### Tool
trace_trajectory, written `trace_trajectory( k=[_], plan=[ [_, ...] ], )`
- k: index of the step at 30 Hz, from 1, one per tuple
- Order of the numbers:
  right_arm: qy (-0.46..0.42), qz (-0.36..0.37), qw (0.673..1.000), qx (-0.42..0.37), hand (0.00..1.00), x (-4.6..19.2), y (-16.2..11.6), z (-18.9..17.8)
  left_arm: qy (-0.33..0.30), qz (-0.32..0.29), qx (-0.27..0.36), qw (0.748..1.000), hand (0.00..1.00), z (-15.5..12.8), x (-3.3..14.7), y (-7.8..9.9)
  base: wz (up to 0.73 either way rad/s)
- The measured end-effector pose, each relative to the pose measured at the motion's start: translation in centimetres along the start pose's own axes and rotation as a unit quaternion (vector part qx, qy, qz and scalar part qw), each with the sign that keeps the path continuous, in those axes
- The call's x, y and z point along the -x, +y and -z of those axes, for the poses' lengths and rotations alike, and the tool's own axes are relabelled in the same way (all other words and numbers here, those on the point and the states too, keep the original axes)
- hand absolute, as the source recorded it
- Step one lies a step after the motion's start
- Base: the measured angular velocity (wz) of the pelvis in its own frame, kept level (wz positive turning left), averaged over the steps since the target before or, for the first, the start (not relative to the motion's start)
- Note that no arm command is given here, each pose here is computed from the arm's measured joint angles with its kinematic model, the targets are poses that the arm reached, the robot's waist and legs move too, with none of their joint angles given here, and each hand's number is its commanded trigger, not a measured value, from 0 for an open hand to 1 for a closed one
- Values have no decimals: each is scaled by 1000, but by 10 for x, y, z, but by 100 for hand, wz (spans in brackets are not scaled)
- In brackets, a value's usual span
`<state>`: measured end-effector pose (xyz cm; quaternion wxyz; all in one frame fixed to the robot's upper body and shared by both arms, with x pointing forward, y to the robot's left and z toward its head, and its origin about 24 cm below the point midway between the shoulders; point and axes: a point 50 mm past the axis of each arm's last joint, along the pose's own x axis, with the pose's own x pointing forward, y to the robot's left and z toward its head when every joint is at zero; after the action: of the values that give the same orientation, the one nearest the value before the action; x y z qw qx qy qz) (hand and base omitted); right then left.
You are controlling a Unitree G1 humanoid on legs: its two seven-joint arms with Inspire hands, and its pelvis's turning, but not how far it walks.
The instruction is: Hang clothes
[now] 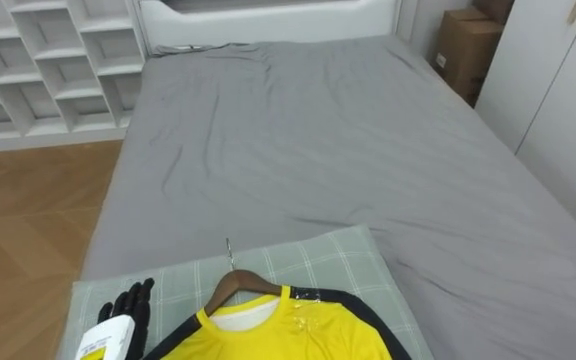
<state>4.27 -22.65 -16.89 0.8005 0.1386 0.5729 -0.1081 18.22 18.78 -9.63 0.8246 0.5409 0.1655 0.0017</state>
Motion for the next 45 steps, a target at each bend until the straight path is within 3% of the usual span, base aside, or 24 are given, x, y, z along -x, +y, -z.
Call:
trace_trajectory(
  k=[13, 24, 45],
  plan=[
    [3, -9, 1000, 7, 0, -1, 5, 1, 59, 90, 33, 994, 0, 13, 6, -22, -3],
    [5, -12, 1000, 2, 0, -1, 5, 1, 86, 124, 63, 987, 0, 18, 7, -27, 0],
    [-1, -15, 1000, 6, 0, -3, 8, -6, 76, 108, 67, 989, 0, 2, -24, -9, 0]
  ],
)
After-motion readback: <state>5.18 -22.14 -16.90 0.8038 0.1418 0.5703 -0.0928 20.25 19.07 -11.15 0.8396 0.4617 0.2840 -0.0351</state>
